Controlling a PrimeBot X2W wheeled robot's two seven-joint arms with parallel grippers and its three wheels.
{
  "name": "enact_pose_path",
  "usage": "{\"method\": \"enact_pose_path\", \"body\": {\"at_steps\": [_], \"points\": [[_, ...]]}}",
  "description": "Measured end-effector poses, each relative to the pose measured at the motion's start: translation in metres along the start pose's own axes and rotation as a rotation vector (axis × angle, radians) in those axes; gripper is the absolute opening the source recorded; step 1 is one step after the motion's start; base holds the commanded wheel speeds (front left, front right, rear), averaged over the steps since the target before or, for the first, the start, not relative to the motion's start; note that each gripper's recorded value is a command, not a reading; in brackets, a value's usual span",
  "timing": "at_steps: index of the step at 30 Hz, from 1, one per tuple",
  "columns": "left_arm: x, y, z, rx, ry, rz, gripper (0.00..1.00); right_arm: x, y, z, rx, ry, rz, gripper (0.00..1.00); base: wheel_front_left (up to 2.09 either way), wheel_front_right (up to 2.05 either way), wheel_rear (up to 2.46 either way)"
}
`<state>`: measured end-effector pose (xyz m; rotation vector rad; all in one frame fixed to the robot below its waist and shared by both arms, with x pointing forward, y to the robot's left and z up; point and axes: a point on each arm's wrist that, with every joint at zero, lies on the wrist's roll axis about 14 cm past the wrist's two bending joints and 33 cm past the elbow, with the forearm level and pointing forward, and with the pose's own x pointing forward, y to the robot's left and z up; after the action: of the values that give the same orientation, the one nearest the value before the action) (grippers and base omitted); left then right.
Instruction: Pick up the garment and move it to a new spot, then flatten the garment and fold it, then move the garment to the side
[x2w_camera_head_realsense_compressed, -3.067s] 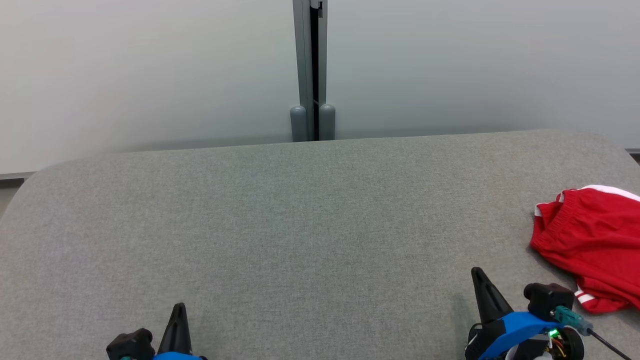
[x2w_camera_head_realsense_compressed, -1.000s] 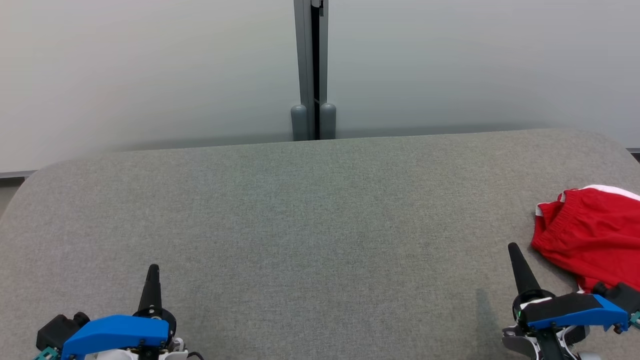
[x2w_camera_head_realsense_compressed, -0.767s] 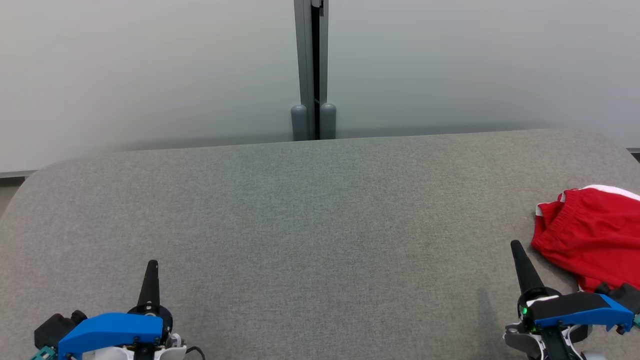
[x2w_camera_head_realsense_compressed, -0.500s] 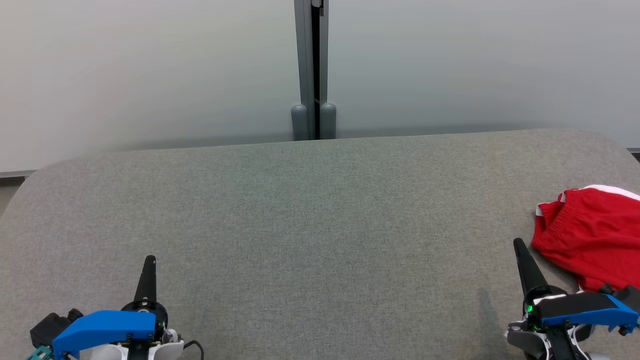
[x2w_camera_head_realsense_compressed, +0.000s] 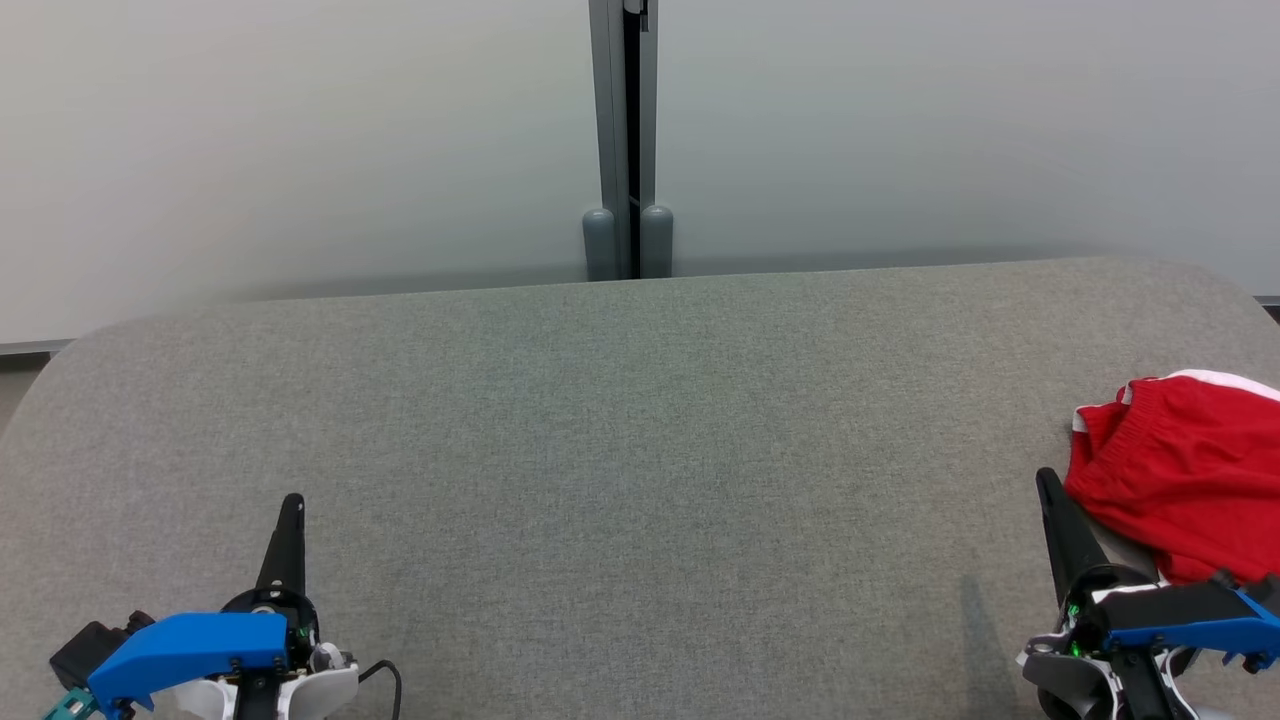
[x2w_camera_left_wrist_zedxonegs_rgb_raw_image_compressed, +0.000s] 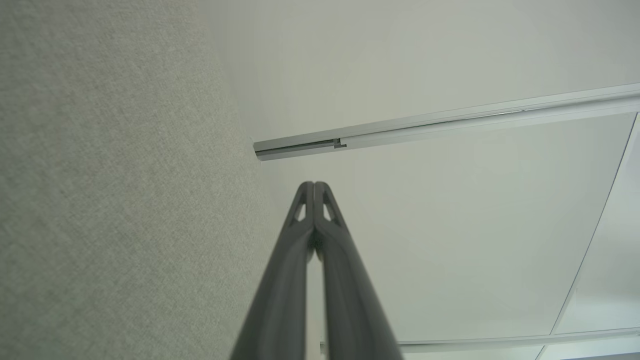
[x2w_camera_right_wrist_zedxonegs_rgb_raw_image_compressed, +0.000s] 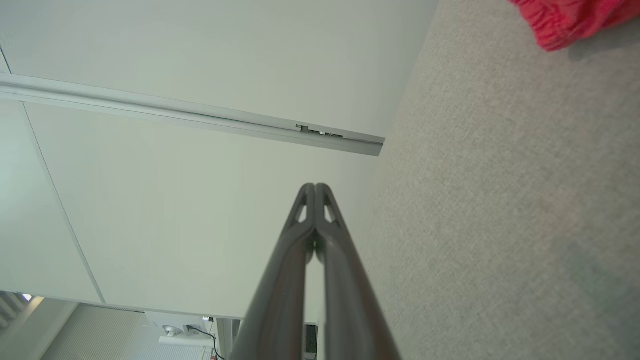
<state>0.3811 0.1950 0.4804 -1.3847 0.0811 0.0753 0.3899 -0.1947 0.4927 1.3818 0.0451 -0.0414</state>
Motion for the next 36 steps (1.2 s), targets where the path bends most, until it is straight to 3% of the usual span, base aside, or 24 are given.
{"method": "enact_pose_path", "body": {"at_steps": [28, 36], "points": [[0.004, -0.022, 0.009, -0.186, -0.003, -0.088, 0.0, 0.0, 0.014, 0.007, 0.19, -0.001, 0.058, 0.0, 0.0, 0.0, 0.0], [0.004, -0.023, 0.009, -0.188, -0.003, -0.091, 0.0, -0.001, 0.015, 0.007, 0.194, -0.001, 0.059, 0.0, 0.0, 0.0, 0.0]]}}
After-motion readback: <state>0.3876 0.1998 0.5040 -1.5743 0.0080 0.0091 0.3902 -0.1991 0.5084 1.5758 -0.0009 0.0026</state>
